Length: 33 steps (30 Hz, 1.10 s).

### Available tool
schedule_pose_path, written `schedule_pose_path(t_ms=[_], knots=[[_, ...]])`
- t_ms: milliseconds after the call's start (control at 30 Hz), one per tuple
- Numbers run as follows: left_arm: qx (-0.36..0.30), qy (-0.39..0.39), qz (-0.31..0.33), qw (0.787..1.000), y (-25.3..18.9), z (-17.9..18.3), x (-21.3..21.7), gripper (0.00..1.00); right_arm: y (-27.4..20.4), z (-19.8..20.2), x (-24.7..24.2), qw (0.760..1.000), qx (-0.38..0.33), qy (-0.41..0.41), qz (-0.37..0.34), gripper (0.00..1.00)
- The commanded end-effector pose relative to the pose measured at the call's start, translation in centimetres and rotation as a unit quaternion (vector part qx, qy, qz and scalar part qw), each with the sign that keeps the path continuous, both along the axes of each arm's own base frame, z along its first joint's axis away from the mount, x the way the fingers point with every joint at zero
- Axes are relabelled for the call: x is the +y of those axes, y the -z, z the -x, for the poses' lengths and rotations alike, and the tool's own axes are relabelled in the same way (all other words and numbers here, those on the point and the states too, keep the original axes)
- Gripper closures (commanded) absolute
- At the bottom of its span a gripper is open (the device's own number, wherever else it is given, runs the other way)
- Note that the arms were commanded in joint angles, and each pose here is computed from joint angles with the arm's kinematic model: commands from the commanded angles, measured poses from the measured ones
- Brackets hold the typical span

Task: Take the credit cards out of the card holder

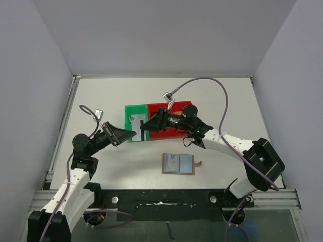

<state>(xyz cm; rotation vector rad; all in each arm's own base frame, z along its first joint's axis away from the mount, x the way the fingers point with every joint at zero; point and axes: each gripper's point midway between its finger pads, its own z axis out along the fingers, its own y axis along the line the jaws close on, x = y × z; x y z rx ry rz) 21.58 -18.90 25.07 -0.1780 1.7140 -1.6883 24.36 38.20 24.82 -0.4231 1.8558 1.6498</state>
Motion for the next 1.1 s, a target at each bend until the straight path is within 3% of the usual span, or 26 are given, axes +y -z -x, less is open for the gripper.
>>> schedule_pose_path(t_ms=[0, 300, 533, 600, 800, 1067], knots=[[-0.046, -0.002, 0.016, 0.999, -2.1, 0.4, 0.2, 1.0, -3.4, 0.4, 0.7, 0.998, -0.046, -0.019, -0.035, 0.53], [-0.052, -0.006, 0.025, 0.998, -2.7, 0.4, 0.3, 1.0, -3.9, 1.5, 0.1, 0.998, -0.048, -0.034, -0.038, 0.64], [-0.052, -0.004, 0.027, 0.998, -2.8, 0.5, 0.3, 1.0, -5.1, 2.5, 0.1, 0.995, -0.057, -0.058, -0.057, 0.85], [-0.052, -0.006, 0.028, 0.998, -2.8, 0.5, 0.3, 1.0, -5.2, 2.6, 0.0, 0.995, -0.058, -0.059, -0.058, 0.86], [-0.053, -0.01, 0.032, 0.998, -3.0, 0.4, 0.4, 1.0, -5.4, 3.2, -0.1, 0.994, -0.06, -0.072, -0.062, 0.7], [-0.053, -0.016, 0.039, 0.998, -3.0, 0.3, 0.5, 1.0, -5.8, 3.7, -0.1, 0.992, -0.06, -0.087, -0.073, 0.76]])
